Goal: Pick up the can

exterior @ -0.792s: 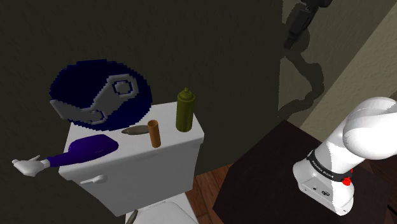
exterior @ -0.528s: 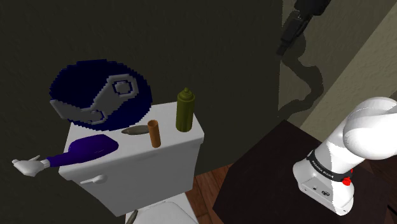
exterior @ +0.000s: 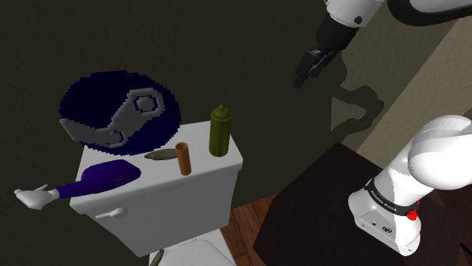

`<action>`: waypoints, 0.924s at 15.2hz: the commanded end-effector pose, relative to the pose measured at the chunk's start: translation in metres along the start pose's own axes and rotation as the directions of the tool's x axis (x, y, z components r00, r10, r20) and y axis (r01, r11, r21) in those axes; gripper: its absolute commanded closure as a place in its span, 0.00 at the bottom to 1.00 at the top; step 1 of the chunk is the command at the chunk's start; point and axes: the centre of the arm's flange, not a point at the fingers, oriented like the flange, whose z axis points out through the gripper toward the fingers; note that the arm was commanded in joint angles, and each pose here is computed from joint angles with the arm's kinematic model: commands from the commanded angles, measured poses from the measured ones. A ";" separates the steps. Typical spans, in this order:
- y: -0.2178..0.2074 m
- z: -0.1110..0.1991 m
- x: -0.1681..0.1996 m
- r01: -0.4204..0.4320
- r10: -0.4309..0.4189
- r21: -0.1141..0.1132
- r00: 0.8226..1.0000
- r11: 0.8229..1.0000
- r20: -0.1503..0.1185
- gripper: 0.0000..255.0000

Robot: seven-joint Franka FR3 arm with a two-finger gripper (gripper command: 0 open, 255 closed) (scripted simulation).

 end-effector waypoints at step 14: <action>-0.163 0.116 0.047 -0.197 0.175 -0.080 0.959 0.977 -0.222 0.00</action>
